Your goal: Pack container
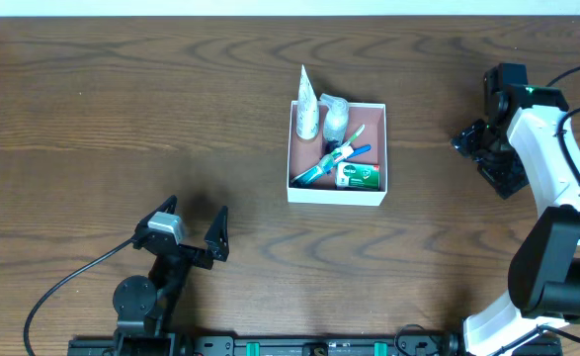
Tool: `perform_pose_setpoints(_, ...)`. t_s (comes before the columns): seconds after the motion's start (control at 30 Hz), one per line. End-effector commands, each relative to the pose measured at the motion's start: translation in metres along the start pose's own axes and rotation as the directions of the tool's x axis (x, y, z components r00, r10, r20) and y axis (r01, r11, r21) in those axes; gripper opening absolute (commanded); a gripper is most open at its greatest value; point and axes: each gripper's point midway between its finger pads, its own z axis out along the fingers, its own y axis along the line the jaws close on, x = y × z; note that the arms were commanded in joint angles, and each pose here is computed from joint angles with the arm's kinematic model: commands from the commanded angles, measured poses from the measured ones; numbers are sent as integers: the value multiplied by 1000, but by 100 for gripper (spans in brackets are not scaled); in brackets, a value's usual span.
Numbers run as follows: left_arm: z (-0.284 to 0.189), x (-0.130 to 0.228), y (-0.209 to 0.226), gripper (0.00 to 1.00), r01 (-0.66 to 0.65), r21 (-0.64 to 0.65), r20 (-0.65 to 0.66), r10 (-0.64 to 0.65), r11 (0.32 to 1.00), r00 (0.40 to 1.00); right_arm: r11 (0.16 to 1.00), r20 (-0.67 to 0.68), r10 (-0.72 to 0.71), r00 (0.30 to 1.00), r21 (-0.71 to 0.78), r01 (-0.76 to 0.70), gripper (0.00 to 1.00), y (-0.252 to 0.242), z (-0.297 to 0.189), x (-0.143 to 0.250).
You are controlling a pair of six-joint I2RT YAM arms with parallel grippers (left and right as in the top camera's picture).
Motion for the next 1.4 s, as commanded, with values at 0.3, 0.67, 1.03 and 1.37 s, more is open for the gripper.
perform_pose_setpoints(0.3, 0, 14, 8, 98, -98, -33, -45, 96, 995, 994, 1000, 8, 1, 1000, 8, -1, 99, -1, 1, -4)
perform_pose_setpoints(0.67, -1, 13, 26, 98, -3, -141, -32, -2, 990, 999, 1000, 8, 1, 1000, 8, -1, 99, -1, 1, -4)
perform_pose_setpoints(1.03, -1, 14, 26, 98, -2, -139, -33, -2, 990, 999, 1000, 8, 0, 1000, 8, 0, 99, -1, 1, -4)
perform_pose_setpoints(1.37, -1, 14, 26, 98, -2, -139, -33, -2, 990, 999, 1000, 8, 1, 1000, 8, -1, 99, -1, 1, -4)
